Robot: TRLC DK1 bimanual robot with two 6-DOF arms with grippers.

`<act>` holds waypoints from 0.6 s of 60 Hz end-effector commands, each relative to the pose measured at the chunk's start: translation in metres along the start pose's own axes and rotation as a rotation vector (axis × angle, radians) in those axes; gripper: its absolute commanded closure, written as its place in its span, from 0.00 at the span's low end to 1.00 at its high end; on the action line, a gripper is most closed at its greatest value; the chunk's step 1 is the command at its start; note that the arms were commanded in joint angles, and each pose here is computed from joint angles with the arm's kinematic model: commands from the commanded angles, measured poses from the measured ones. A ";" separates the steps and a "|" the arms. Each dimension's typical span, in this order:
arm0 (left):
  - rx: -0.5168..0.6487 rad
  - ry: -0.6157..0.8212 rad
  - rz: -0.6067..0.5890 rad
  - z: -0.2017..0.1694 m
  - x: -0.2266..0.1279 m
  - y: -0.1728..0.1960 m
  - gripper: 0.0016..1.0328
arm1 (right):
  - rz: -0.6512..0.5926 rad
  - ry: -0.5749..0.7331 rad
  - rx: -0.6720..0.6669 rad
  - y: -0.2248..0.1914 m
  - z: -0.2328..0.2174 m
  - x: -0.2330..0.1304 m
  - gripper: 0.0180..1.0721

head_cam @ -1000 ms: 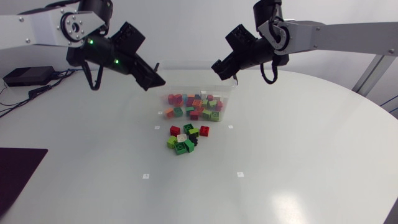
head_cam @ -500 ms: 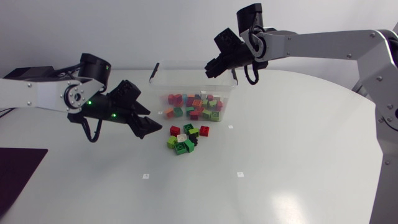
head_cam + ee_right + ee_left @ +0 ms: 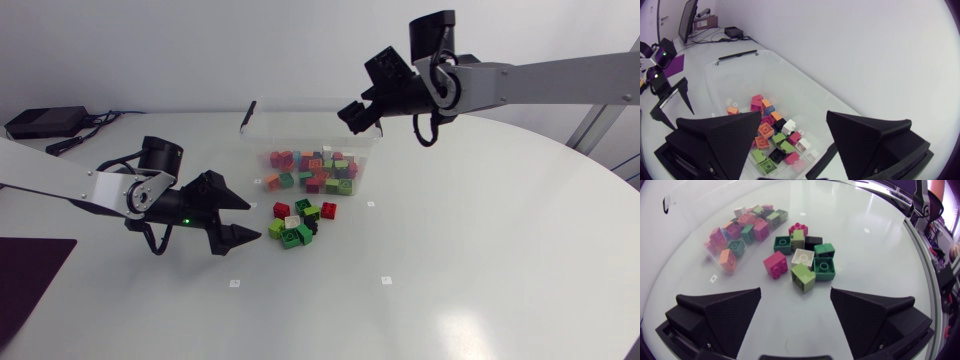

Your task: Place the duplo bricks in the container

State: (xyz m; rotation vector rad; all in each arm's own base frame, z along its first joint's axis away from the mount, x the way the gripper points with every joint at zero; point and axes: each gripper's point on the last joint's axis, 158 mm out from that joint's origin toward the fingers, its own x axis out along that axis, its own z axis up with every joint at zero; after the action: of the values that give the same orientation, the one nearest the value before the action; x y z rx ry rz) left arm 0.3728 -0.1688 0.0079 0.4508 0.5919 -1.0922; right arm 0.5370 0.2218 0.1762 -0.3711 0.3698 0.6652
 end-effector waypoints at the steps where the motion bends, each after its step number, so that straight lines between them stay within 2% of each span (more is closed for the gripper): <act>1: 0.097 -0.003 -0.021 -0.008 0.006 0.006 0.07 | 0.000 -0.031 -0.001 -0.002 0.003 -0.023 0.09; 25: 0.286 0.054 -0.159 -0.011 0.028 0.009 0.09 | 0.073 0.001 -0.019 0.017 -0.039 -0.061 0.09; 36: 0.351 0.065 -0.229 -0.009 0.039 -0.004 0.11 | 0.082 0.012 -0.009 0.019 -0.058 -0.070 0.09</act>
State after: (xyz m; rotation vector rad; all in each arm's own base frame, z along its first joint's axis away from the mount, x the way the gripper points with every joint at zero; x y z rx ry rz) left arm 0.3858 -0.1816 -0.0182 0.7100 0.5495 -1.3482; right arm 0.4669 0.1810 0.1530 -0.3596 0.4104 0.7466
